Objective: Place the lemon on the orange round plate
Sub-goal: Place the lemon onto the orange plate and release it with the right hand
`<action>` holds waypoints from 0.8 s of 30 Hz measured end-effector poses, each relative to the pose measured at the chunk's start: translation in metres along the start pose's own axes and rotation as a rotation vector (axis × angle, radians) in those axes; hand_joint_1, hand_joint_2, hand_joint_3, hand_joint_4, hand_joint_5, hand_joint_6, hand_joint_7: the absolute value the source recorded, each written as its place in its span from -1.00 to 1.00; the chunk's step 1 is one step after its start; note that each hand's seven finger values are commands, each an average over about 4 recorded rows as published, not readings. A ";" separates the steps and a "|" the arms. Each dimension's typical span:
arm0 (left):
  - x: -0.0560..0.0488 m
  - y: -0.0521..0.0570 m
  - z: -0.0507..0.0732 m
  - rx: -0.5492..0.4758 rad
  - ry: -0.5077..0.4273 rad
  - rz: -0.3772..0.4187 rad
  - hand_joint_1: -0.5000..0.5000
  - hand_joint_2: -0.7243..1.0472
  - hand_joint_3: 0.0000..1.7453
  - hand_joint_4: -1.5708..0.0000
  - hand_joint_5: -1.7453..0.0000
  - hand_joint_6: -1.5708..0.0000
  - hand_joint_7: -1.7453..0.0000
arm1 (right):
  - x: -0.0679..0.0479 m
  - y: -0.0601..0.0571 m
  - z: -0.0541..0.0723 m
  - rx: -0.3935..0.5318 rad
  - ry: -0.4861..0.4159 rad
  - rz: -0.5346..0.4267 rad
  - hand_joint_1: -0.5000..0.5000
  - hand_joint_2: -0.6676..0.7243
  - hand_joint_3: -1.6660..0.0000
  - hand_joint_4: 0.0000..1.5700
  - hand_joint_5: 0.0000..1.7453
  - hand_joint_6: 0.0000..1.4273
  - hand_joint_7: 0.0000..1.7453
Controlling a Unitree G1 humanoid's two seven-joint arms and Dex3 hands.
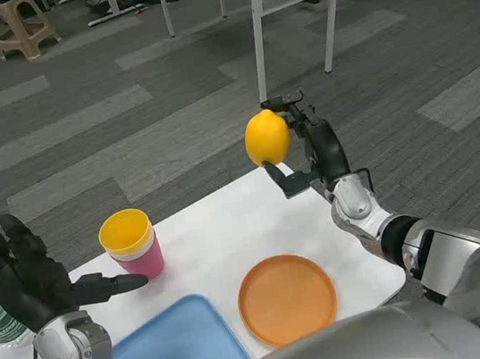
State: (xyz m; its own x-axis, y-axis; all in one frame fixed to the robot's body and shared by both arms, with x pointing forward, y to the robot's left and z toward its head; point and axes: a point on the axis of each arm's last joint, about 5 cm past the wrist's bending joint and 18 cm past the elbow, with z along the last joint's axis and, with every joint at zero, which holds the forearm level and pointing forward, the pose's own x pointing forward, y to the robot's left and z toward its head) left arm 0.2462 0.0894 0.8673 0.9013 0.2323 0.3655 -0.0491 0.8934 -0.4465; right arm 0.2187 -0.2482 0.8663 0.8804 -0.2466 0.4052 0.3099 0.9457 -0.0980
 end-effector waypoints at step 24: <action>0.001 -0.009 0.000 -0.037 -0.012 0.014 -1.00 -1.00 -0.90 1.00 1.00 1.00 0.92 | 0.004 -0.006 0.001 -0.058 -0.022 0.011 -0.40 -0.55 -0.71 -0.20 0.47 -0.52 0.30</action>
State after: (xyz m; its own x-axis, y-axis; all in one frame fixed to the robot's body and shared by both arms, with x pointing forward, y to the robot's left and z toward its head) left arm 0.2479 0.0814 0.8720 0.8954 0.2493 0.3689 -0.0454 0.8753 -0.4815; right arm 0.2201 -0.2546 0.8699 0.8756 -0.2311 0.4241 0.3215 0.9342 -0.1547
